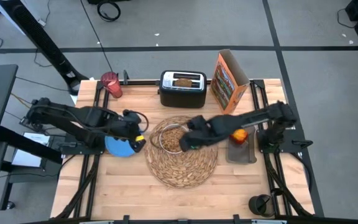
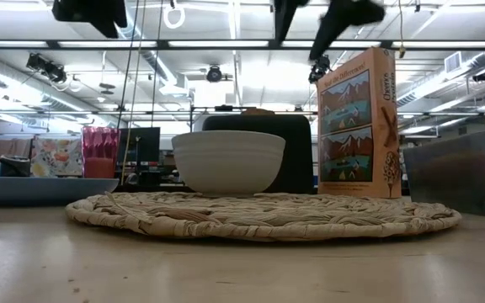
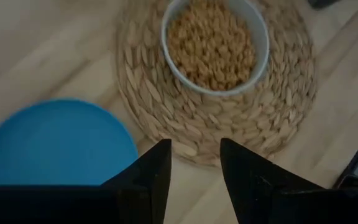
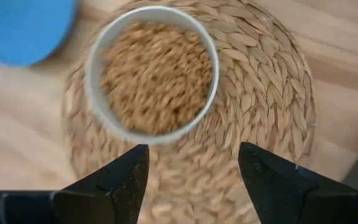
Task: Arrange a breakfast setting
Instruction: Adjust the bowl on the center right of the table mat
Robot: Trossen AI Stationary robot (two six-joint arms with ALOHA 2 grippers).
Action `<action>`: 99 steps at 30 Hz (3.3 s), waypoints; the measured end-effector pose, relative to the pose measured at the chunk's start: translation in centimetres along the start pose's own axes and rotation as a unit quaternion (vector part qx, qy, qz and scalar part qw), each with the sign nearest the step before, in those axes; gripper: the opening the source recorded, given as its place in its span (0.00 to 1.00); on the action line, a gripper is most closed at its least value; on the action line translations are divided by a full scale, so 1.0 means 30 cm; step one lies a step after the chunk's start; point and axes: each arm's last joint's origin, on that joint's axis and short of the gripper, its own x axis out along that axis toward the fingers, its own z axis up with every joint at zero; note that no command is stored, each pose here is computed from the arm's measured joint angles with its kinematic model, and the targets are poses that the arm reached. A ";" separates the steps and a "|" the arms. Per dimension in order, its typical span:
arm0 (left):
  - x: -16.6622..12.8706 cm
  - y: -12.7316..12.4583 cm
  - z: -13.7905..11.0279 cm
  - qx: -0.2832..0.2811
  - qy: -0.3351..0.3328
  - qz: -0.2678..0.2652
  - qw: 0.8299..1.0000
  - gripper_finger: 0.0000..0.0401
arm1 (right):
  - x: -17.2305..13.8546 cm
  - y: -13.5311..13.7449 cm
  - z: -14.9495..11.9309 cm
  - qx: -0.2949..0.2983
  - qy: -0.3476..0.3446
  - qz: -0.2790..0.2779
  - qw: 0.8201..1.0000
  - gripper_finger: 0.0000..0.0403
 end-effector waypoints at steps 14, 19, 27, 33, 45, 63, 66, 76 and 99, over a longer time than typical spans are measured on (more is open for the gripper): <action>-0.090 0.059 -0.001 0.077 -0.032 -0.025 0.996 0.36 | 0.360 0.009 0.137 0.055 0.145 -0.069 0.985 0.53; -0.110 0.074 -0.003 0.076 -0.044 -0.026 0.996 0.36 | 0.391 -0.005 0.153 0.056 0.161 -0.082 0.982 0.47; -0.119 0.079 -0.001 0.073 -0.056 -0.024 0.995 0.36 | 0.403 -0.037 0.215 0.058 0.172 -0.083 0.980 0.40; -0.118 0.078 -0.002 0.068 -0.056 -0.026 0.996 0.36 | 0.417 -0.053 0.250 0.061 0.185 -0.075 0.978 0.32; -0.119 0.077 -0.001 0.067 -0.057 -0.028 0.996 0.36 | 0.429 -0.045 0.253 0.055 0.191 -0.049 0.979 0.23; -0.118 0.077 -0.001 0.066 -0.057 -0.028 0.996 0.36 | 0.475 -0.062 0.216 0.065 0.214 -0.051 0.973 0.11; -0.119 0.078 -0.001 0.066 -0.057 -0.028 0.996 0.36 | 0.474 -0.059 0.219 0.063 0.213 -0.046 0.974 0.03; -0.137 0.091 -0.004 0.069 -0.062 -0.034 0.995 0.36 | 0.440 -0.071 0.214 0.026 0.233 -0.043 0.971 0.02; -0.155 0.104 -0.007 0.049 -0.068 -0.042 0.996 0.36 | 0.400 -0.148 0.155 -0.070 0.256 -0.085 0.960 0.02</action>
